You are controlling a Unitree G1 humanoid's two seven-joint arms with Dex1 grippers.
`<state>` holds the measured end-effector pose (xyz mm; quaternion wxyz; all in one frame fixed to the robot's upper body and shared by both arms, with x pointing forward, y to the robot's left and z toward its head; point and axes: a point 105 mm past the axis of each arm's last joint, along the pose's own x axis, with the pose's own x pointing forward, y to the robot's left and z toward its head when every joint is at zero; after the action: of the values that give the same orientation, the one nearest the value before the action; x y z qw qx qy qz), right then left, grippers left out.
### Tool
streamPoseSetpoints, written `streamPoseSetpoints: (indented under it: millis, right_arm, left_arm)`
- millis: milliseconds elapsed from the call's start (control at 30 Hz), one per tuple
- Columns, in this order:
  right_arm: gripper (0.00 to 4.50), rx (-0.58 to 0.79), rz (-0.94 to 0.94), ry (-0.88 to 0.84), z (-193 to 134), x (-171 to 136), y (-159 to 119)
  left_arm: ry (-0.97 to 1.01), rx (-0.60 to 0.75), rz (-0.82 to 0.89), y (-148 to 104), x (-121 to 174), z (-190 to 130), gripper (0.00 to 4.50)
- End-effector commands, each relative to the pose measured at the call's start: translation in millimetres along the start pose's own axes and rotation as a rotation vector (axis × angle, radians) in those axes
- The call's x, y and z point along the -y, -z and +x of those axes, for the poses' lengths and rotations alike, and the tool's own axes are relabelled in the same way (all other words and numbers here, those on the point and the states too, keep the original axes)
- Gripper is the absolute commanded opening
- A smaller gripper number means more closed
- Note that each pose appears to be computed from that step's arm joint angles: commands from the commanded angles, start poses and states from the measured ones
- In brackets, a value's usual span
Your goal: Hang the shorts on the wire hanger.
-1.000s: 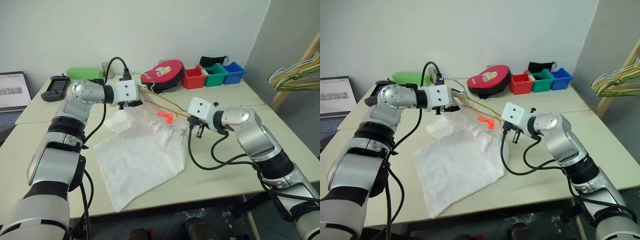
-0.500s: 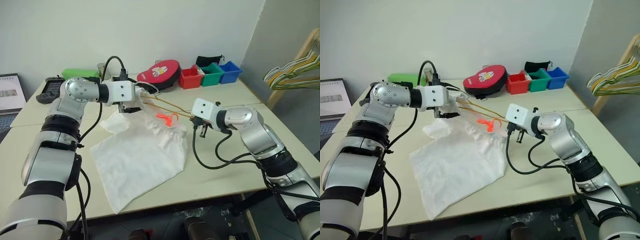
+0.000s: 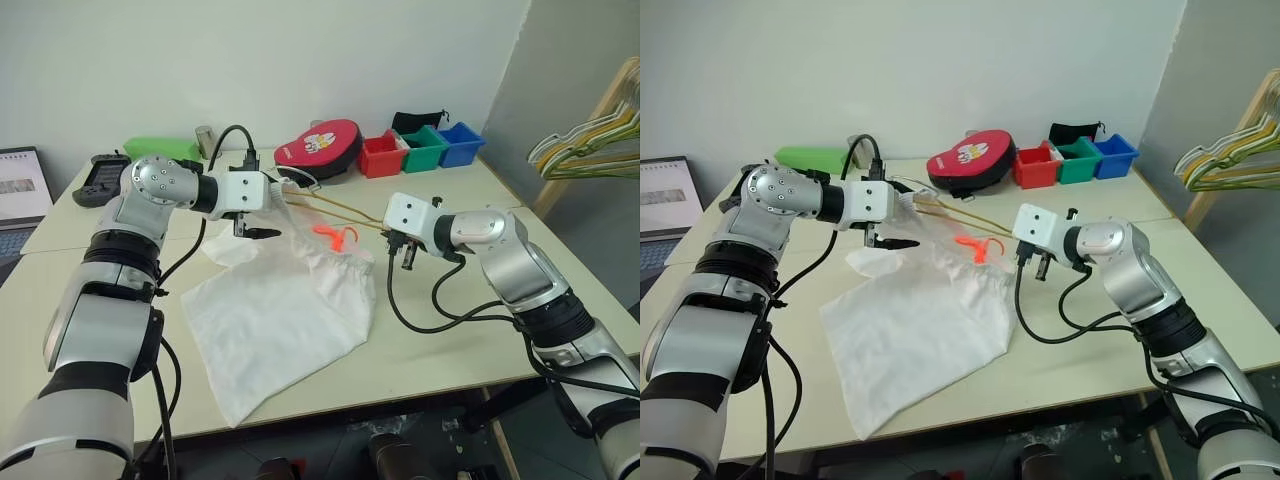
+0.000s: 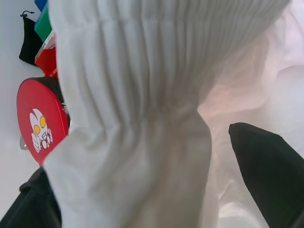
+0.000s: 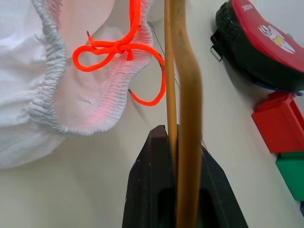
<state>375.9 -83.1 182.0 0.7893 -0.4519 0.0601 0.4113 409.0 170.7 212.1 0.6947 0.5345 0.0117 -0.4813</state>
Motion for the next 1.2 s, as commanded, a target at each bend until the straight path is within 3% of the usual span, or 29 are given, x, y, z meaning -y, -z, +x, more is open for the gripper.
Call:
streamPoseSetpoints:
  millis: [33,233,500,667,767,1200]
  right_arm:
    - [0.00,0.046,-0.139,0.068,-8,14,-21]
    - [0.00,0.058,-0.176,0.087,-8,16,-26]
    - [0.00,0.052,-0.152,0.083,-9,17,-22]
    - [0.00,0.058,-0.136,0.073,-8,15,-23]
    - [0.00,0.056,-0.117,0.060,-7,13,-21]
    - [0.00,0.052,-0.114,0.057,-4,13,-18]
  left_arm:
    - [-0.058,0.005,0.049,-11,-19,-6,3.63]
    - [-0.048,-0.017,0.066,-9,-18,-4,2.59]
    - [-0.065,-0.016,0.072,-10,-22,-6,2.36]
    - [-0.082,0.010,0.066,-14,-24,-5,1.32]
    - [-0.103,0.052,0.049,-20,-28,-8,1.57]
    - [-0.089,0.029,0.058,-16,-27,-14,4.34]
